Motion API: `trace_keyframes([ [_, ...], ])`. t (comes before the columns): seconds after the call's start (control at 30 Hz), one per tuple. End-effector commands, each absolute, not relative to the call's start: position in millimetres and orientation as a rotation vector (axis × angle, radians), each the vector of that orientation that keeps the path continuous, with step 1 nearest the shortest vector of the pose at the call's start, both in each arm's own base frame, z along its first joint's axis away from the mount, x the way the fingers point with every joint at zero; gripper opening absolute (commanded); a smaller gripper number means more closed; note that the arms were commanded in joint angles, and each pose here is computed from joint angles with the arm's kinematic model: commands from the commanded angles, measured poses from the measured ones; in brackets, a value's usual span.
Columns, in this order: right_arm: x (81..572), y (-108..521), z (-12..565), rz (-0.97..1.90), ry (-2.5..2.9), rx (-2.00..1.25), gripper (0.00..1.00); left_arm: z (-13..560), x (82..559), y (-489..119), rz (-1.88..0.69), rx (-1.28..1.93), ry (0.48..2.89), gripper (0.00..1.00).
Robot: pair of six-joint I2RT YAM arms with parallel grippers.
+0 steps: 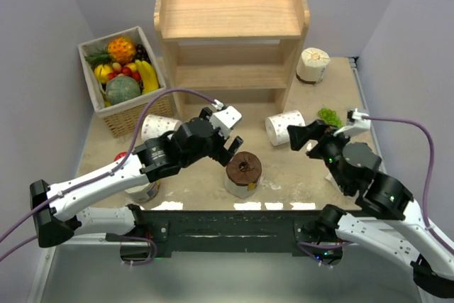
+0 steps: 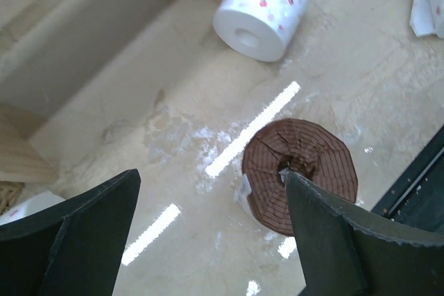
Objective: Place and organize the paper towels onto the shelf
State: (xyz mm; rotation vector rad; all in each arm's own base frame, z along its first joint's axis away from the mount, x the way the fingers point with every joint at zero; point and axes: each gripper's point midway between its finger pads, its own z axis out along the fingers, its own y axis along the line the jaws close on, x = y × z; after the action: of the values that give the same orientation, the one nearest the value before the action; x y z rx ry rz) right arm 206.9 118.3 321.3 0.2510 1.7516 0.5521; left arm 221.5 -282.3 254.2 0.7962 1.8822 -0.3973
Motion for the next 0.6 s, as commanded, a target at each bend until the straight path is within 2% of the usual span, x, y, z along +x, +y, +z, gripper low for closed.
trace_keyframes([
  [0.0,198.9,95.6,331.7,0.589,1.652,0.343,0.99,245.6,210.7,-304.2,-0.394,0.850,1.937,0.90],
  [0.13,189.6,81.4,338.5,0.601,1.607,0.344,0.99,220.1,188.3,-335.9,-0.375,0.999,1.937,0.88],
  [0.3,181.8,67.5,348.9,0.593,1.569,0.338,0.98,202.1,161.6,-376.3,-0.510,1.165,1.923,0.83],
  [0.57,175.7,53.4,353.1,0.569,1.552,0.350,0.99,177.7,152.2,-390.4,-0.553,1.222,1.992,0.83],
])
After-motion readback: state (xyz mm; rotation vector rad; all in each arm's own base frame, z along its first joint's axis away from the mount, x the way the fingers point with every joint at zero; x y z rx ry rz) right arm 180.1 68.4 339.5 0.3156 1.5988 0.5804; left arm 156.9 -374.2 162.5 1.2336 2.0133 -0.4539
